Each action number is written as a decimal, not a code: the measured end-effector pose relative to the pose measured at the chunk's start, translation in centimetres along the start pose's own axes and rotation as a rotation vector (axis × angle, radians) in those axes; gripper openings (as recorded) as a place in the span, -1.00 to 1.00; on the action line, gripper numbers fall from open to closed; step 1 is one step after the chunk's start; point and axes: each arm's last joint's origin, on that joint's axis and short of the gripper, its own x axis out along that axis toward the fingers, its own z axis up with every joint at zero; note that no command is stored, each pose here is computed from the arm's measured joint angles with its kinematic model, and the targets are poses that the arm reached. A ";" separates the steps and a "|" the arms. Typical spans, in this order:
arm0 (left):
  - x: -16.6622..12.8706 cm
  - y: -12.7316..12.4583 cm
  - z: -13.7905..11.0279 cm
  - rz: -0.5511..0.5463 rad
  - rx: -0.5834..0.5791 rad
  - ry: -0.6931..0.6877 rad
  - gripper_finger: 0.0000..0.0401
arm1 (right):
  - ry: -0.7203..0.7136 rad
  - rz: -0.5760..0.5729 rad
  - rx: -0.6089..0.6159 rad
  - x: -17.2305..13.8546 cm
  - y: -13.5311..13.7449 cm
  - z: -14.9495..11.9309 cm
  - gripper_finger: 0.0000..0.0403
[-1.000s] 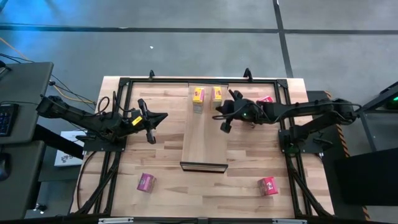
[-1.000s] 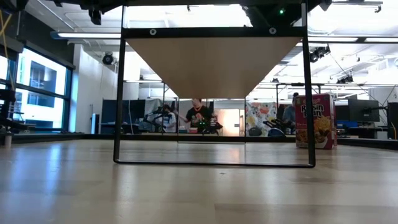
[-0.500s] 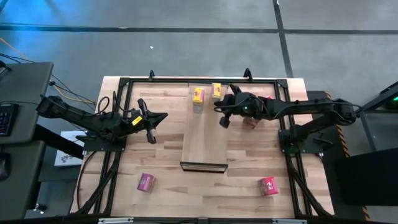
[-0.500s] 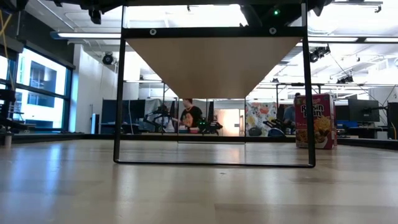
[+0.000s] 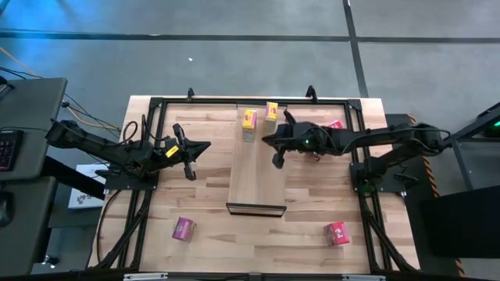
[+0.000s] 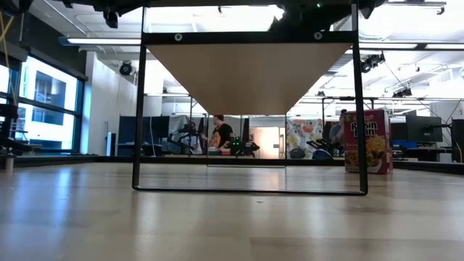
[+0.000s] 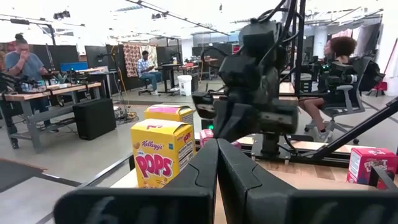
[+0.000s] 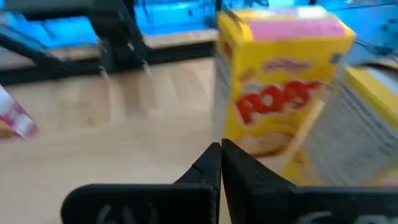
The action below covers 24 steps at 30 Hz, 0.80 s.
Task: Stack cereal on shelf
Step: Adjust the left yellow cereal box on the shelf
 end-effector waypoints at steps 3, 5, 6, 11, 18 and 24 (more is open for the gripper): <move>0.0 0.0 0.0 0.000 -0.002 -0.004 -1.00 | -0.044 0.015 0.055 0.4 1.6 0.0 -1.00; 0.0 0.0 0.1 0.002 -0.009 -0.013 -1.00 | -0.076 0.026 0.044 0.7 2.9 -0.1 -1.00; 0.0 0.0 0.2 0.002 -0.012 -0.018 -1.00 | -0.090 0.031 0.017 0.8 3.4 -0.2 -1.00; 0.0 0.0 0.2 0.002 -0.011 -0.016 -1.00 | -0.082 -0.019 -0.253 1.2 4.9 -0.9 -1.00; 0.0 0.0 0.2 0.002 0.014 -0.017 -1.00 | -0.123 -0.066 -0.437 1.2 5.1 -0.6 -1.00; 0.0 0.0 0.2 0.003 0.020 -0.019 -1.00 | -0.129 -0.114 -0.620 2.1 6.8 -0.7 -1.00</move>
